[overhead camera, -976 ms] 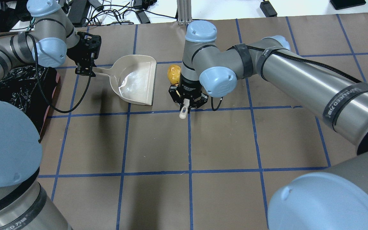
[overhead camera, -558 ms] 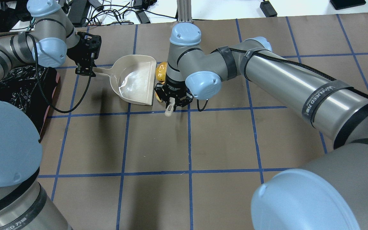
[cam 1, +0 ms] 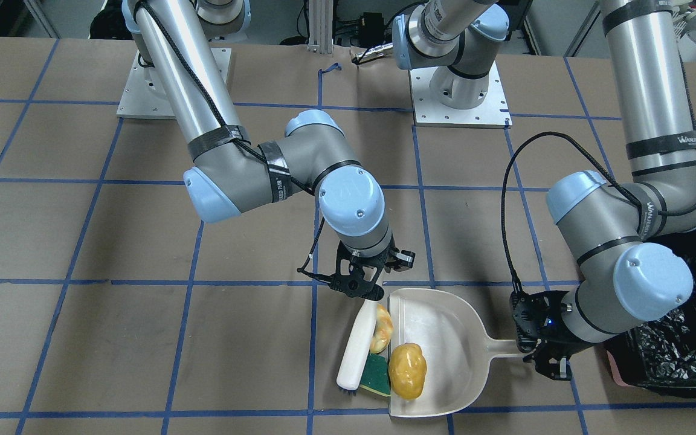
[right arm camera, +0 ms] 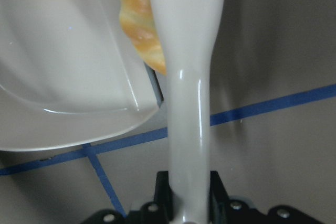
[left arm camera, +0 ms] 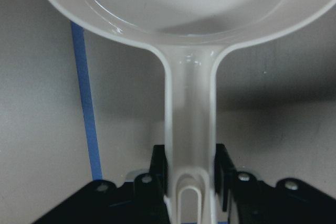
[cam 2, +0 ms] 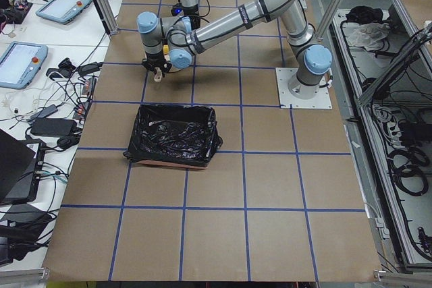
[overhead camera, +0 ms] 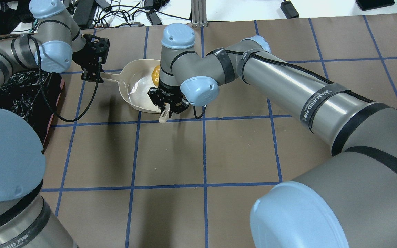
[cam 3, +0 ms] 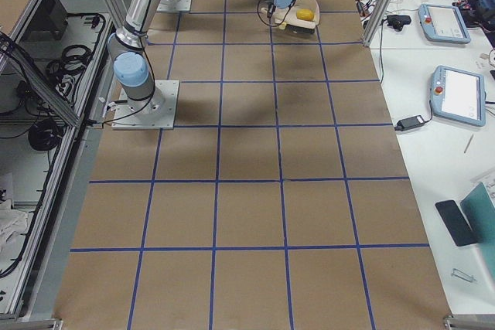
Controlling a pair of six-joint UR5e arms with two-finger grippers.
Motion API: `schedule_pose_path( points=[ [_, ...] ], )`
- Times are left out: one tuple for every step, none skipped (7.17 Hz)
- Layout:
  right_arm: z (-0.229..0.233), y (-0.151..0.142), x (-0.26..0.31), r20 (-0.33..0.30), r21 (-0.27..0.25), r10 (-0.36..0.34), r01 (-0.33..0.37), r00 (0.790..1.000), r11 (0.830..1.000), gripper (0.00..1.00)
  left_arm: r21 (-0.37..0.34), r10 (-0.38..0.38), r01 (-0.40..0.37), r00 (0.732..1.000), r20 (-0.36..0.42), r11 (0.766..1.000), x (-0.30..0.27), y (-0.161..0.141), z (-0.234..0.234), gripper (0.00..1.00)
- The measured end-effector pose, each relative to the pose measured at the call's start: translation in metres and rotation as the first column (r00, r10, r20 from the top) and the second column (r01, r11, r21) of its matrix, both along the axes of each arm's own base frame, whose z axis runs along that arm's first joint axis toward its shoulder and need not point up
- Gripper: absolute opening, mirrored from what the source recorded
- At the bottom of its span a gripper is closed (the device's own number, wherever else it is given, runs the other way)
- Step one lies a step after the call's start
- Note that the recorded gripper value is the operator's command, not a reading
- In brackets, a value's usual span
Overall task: Sweep and dump trash into bin
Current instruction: 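Sweep the items with the right gripper's brush into the left gripper's dustpan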
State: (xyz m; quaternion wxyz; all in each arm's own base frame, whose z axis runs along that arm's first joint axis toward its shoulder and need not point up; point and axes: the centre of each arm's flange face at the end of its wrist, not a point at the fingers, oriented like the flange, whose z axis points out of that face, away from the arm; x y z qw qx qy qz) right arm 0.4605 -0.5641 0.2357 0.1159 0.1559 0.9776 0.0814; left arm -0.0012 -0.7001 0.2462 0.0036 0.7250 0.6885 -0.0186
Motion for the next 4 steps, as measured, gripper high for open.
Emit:
schedule_pose_path(
  points=[
    [-0.002, 0.003, 0.011, 0.009, -0.002, 0.010, -0.010, 1.000, 1.000, 0.00, 0.000, 0.000, 0.000, 1.000, 0.000, 1.000, 0.000, 0.000, 0.000, 0.24],
    [-0.004, 0.005, 0.022, 0.028, -0.007, 0.014, -0.014, 1.000, 1.000, 0.00, -0.001, 0.000, 0.000, 1.000, 0.000, 1.000, 0.000, 0.000, 0.000, 0.24],
    [-0.006, 0.008, 0.032, 0.046, -0.016, 0.018, -0.018, 0.999, 1.000, 0.00, -0.001, 0.000, 0.000, 1.000, -0.001, 1.000, 0.000, 0.000, 0.000, 0.24],
    [-0.004, 0.012, 0.041, 0.060, -0.022, 0.023, -0.022, 0.998, 1.000, 0.00, -0.001, 0.001, -0.001, 1.000, -0.001, 1.000, 0.000, 0.000, 0.000, 0.24]
  ],
)
